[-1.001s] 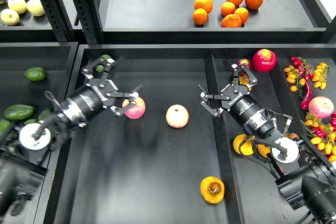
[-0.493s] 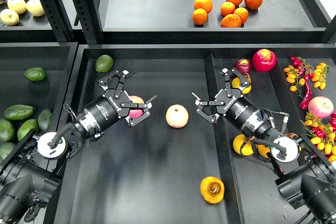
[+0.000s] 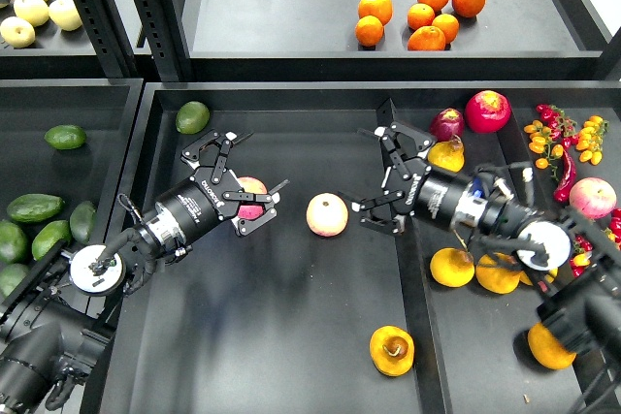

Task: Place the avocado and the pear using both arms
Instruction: 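Move the right gripper toward the yellow pear near the robot, then close the right gripper around the yellow pear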

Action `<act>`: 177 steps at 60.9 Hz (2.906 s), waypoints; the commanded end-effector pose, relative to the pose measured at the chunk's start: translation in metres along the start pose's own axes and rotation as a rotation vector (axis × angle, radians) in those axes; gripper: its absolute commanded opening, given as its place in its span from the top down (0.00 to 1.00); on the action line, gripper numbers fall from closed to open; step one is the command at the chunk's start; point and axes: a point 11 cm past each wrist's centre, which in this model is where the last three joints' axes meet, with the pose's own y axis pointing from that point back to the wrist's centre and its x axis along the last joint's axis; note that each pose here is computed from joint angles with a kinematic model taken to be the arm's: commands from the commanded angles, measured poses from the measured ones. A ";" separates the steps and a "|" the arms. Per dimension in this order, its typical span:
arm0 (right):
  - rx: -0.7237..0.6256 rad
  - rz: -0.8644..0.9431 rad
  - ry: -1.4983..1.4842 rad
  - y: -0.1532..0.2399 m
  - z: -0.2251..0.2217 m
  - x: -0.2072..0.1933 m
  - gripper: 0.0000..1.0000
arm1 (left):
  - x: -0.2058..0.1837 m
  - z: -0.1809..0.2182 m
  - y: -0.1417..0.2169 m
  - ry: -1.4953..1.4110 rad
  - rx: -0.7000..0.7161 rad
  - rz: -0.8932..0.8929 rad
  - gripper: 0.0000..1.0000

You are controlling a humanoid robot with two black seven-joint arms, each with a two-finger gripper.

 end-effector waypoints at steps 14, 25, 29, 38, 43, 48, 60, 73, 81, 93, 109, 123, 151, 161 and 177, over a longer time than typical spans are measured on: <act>-0.285 0.119 0.226 0.055 -0.006 0.029 0.01 | -0.001 0.000 0.000 -0.002 0.001 -0.002 0.04; -0.438 0.166 0.287 0.077 0.012 0.041 0.01 | -0.001 -0.001 0.000 -0.002 0.001 -0.002 0.04; -0.473 0.172 0.293 0.080 0.016 0.042 0.01 | 0.000 -0.001 0.000 -0.001 0.001 -0.001 0.04; -0.552 0.190 0.318 0.089 0.023 0.047 0.01 | 0.000 0.000 0.000 -0.001 -0.001 -0.001 0.02; -0.601 0.190 0.348 0.091 0.025 0.047 0.01 | -0.001 0.000 -0.001 -0.003 -0.001 -0.004 0.02; -0.640 0.182 0.369 0.092 0.029 0.046 0.01 | -0.002 0.000 -0.001 -0.003 -0.003 -0.005 0.01; -0.695 0.177 0.374 0.098 0.043 0.046 0.01 | -0.001 0.000 0.000 -0.002 -0.003 -0.003 0.01; -0.794 0.168 0.398 0.104 0.073 0.049 0.01 | 0.000 0.000 0.000 -0.001 -0.002 -0.001 0.01; -0.836 0.155 0.388 0.106 0.093 0.049 0.01 | 0.000 0.000 0.000 -0.001 -0.004 -0.001 0.01; -0.853 0.110 0.374 0.093 0.115 0.040 0.01 | 0.000 0.000 0.000 -0.001 -0.004 -0.001 0.01; -0.878 0.082 0.352 0.081 0.141 0.035 0.01 | -0.001 0.000 0.000 -0.002 -0.004 -0.003 0.01; -0.893 0.073 0.334 0.078 0.158 0.033 0.01 | -0.001 0.000 0.000 -0.002 -0.004 -0.003 0.01; -0.895 0.076 0.309 0.078 0.167 0.033 0.05 | -0.002 0.000 0.000 -0.004 -0.004 -0.004 0.01; -0.893 0.074 0.302 0.075 0.169 0.033 0.09 | -0.002 0.000 0.000 -0.005 -0.004 -0.006 0.01; -0.880 0.081 0.275 0.073 0.175 0.034 0.22 | -0.003 0.000 0.000 -0.005 -0.004 -0.007 0.01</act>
